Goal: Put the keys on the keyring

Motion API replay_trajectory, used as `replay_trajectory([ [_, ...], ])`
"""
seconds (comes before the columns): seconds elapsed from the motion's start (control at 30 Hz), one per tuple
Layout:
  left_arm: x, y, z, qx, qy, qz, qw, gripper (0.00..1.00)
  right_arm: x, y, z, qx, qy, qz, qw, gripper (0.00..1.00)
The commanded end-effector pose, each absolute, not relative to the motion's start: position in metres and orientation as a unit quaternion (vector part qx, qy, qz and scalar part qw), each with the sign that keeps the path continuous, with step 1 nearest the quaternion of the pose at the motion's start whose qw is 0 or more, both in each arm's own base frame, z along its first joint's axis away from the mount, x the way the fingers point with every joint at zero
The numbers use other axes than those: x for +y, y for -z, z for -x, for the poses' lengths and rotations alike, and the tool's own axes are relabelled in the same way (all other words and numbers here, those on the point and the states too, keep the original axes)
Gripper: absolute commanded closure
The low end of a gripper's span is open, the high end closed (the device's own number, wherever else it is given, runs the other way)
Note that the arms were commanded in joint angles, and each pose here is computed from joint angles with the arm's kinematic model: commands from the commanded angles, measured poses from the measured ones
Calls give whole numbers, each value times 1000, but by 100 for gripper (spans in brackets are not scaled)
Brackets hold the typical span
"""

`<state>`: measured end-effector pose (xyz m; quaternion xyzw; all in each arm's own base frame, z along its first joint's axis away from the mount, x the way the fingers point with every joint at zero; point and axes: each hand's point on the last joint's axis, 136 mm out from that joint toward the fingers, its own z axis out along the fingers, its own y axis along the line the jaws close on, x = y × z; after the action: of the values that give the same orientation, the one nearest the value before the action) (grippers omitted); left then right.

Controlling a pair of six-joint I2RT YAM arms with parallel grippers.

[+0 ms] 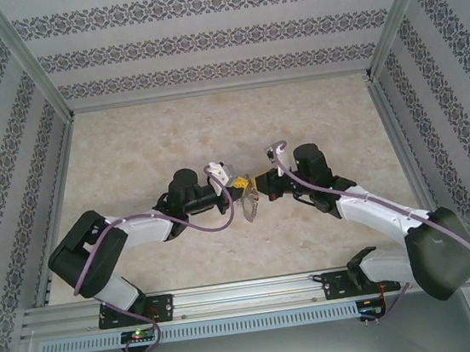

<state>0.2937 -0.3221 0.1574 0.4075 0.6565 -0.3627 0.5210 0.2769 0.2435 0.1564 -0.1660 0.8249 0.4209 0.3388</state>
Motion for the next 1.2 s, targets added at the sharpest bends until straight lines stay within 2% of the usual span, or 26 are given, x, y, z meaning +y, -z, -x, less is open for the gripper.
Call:
replay_trajectory([
  [0.0, -331, -206, -297, 590, 384, -387, 596, 100, 247, -151, -278, 835, -466, 111, 273, 100],
  [0.23, -333, -213, -307, 580, 389, -361, 618, 100, 258, -136, -272, 839, -500, 83, 196, 99],
  [0.63, -328, -230, -305, 568, 383, -358, 634, 100, 243, -127, -279, 850, -497, 19, 176, 90],
  [0.7, -328, -233, -303, 565, 385, -359, 635, 100, 243, -128, -280, 848, -500, 16, 175, 84],
  [0.83, -328, -240, -300, 558, 389, -363, 636, 100, 245, -130, -280, 846, -507, 14, 166, 81],
  [0.9, -328, -242, -300, 557, 390, -362, 638, 100, 248, -134, -279, 840, -518, 21, 163, 89],
  [1.0, -329, -245, -299, 554, 394, -363, 637, 100, 252, -139, -279, 835, -525, 24, 161, 93],
  [1.17, -334, -248, -297, 547, 411, -366, 631, 100, 263, -147, -278, 827, -541, 47, 146, 88],
])
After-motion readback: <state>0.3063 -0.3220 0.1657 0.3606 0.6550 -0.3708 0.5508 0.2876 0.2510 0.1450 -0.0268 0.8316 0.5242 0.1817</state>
